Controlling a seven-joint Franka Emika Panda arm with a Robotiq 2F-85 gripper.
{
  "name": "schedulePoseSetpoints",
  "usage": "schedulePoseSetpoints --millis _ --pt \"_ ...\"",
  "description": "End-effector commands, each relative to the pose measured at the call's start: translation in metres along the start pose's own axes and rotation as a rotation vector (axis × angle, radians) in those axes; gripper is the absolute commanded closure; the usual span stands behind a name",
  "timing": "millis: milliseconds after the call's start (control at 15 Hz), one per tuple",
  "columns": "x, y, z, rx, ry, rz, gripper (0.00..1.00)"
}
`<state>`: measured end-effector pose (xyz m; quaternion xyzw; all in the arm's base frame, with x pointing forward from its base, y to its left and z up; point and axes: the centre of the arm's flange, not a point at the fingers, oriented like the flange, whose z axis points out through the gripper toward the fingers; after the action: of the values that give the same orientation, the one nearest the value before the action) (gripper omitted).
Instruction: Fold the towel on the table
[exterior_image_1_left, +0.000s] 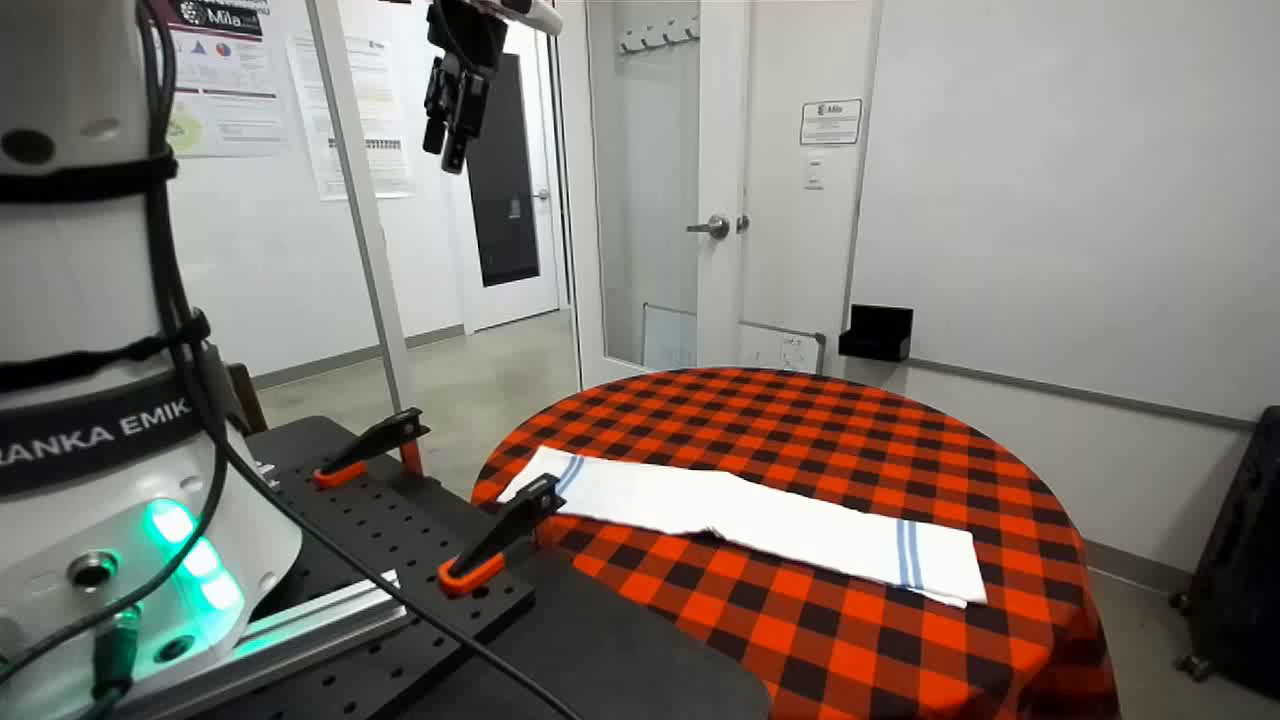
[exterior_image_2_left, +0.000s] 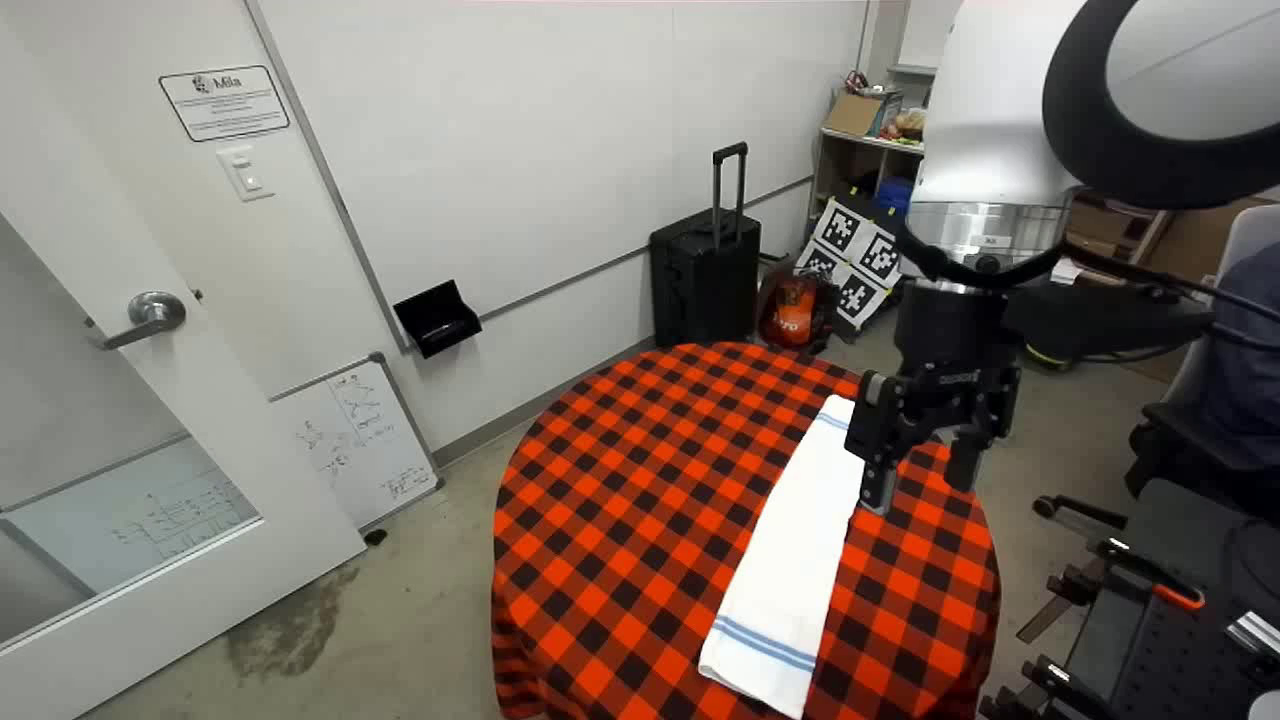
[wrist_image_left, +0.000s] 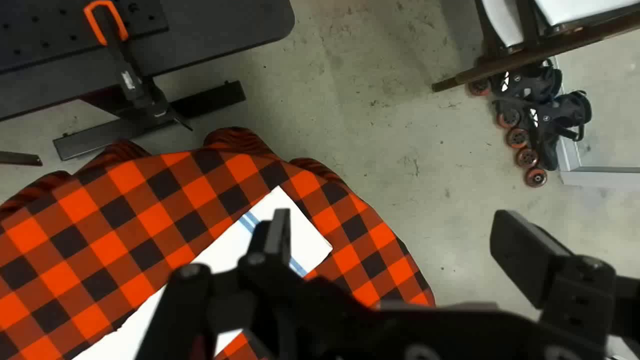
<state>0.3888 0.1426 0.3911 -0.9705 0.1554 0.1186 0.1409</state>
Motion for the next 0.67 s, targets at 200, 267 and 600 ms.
schedulePoseSetpoints --millis 200,267,600 --pt "0.001 -0.008 0.009 -0.032 0.052 -0.021 0.0" --pt "0.002 -0.01 0.012 -0.031 0.071 -0.028 0.0" --pt "0.015 -0.019 0.028 0.002 0.267 -0.043 0.0"
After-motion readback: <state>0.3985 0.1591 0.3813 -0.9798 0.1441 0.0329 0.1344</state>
